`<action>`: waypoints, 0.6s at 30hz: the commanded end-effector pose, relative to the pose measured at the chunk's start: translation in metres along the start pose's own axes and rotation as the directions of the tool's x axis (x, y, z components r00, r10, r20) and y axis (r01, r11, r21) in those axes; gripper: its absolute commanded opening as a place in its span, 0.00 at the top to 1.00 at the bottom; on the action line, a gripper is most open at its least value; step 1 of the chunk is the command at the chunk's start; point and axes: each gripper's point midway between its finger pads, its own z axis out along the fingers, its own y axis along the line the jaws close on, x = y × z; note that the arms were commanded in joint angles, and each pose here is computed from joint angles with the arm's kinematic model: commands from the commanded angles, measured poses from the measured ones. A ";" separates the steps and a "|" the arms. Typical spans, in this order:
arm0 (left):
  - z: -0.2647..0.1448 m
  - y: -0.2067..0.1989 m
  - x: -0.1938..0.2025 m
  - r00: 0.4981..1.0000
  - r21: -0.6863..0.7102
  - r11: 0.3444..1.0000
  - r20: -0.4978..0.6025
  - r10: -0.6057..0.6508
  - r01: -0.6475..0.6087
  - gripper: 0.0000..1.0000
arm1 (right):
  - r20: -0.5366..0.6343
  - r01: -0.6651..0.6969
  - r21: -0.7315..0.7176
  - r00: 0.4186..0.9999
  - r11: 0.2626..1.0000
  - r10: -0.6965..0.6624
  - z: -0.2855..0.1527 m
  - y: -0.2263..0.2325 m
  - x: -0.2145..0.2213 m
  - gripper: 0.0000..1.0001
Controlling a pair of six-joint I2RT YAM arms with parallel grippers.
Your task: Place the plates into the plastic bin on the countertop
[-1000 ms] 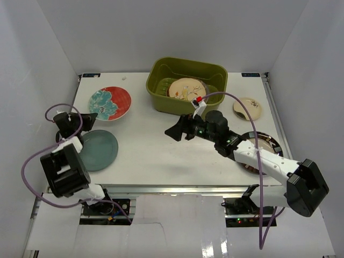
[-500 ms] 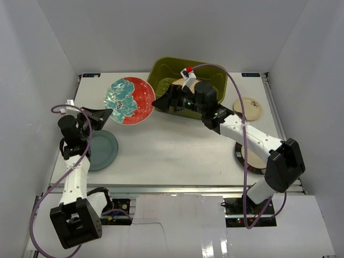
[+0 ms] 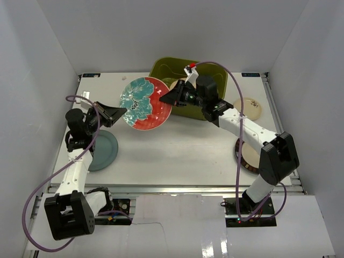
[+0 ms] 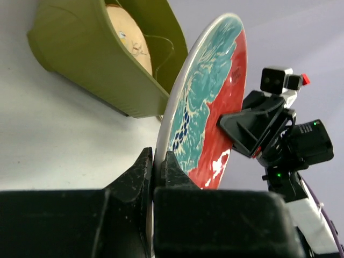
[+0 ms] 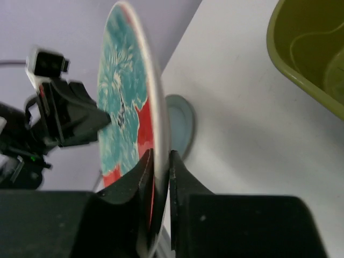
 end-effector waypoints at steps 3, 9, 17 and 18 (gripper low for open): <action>-0.008 -0.055 0.001 0.996 0.181 0.981 -0.033 0.082 -0.074 0.56 | 0.117 0.067 -0.008 0.991 0.998 -0.066 -0.022 0.007 -0.044 0.92; -0.011 -0.049 0.044 0.977 0.196 0.976 -0.171 0.131 -0.097 0.02 | 0.204 0.039 -0.028 0.978 0.999 -0.033 -0.056 -0.008 -0.108 0.92; -0.008 -0.050 0.113 0.883 0.217 0.941 -0.342 0.321 -0.258 0.02 | 0.323 0.007 0.232 0.943 0.973 -0.084 -0.091 -0.103 -0.185 0.92; -0.010 -0.045 0.119 0.874 0.203 0.941 -0.357 0.329 -0.271 0.02 | 0.310 0.006 0.269 0.946 0.963 -0.092 -0.090 -0.119 -0.186 0.92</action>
